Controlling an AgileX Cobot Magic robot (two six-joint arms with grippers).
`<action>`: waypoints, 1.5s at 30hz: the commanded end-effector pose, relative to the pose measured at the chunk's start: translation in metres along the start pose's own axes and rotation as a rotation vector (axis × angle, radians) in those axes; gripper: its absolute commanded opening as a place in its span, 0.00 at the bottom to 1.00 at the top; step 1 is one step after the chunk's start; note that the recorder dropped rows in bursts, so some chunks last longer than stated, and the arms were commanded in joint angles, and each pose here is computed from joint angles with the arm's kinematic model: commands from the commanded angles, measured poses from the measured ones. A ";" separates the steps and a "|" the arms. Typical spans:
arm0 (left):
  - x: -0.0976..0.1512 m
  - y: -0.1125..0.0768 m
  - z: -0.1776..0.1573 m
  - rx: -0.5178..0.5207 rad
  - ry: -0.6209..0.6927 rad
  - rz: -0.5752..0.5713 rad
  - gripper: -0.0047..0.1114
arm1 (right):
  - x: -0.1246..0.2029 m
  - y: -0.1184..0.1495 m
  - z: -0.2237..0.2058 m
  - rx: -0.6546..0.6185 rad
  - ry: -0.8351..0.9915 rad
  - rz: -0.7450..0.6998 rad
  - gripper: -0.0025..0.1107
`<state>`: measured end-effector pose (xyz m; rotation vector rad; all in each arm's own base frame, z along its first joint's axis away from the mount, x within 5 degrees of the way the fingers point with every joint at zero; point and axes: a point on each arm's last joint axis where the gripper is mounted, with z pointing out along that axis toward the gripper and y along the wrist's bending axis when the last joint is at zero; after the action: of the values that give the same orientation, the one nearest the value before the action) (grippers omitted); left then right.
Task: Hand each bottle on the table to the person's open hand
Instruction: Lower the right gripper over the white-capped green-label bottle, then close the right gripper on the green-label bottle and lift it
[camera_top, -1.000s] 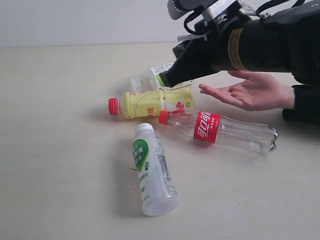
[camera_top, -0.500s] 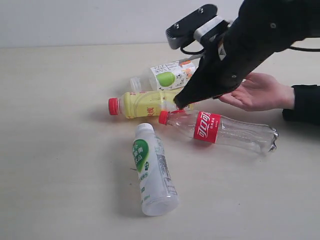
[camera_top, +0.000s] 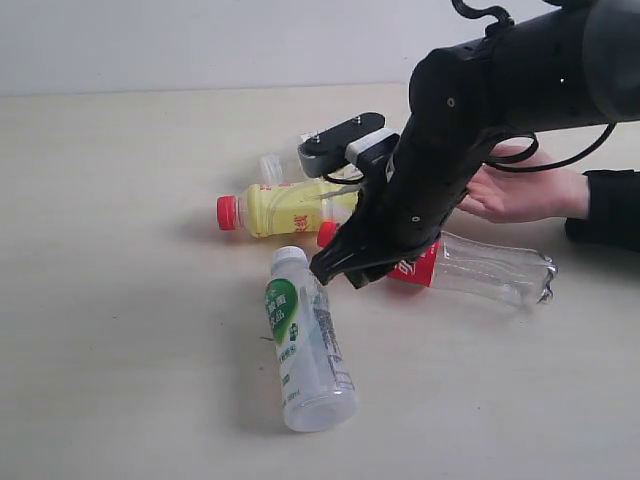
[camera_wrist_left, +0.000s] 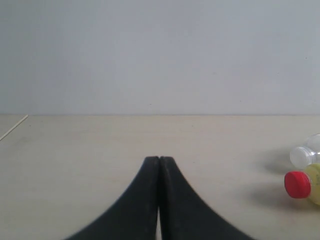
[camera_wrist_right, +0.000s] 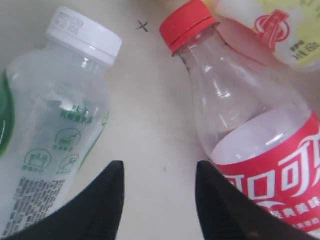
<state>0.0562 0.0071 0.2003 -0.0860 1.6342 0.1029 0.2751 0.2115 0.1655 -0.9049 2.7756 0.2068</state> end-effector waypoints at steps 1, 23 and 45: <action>0.000 0.000 0.000 -0.003 -0.005 0.001 0.05 | -0.005 0.001 0.000 0.000 -0.034 -0.036 0.50; 0.000 0.000 0.000 -0.003 -0.005 0.001 0.05 | -0.015 0.015 -0.009 -0.104 -0.058 -0.059 0.67; 0.000 0.000 0.000 -0.003 -0.005 0.001 0.05 | -0.017 0.064 -0.004 -0.043 -0.045 0.020 0.67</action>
<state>0.0562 0.0071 0.2003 -0.0860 1.6342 0.1029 0.2486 0.2681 0.1806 -0.8902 2.7496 0.2761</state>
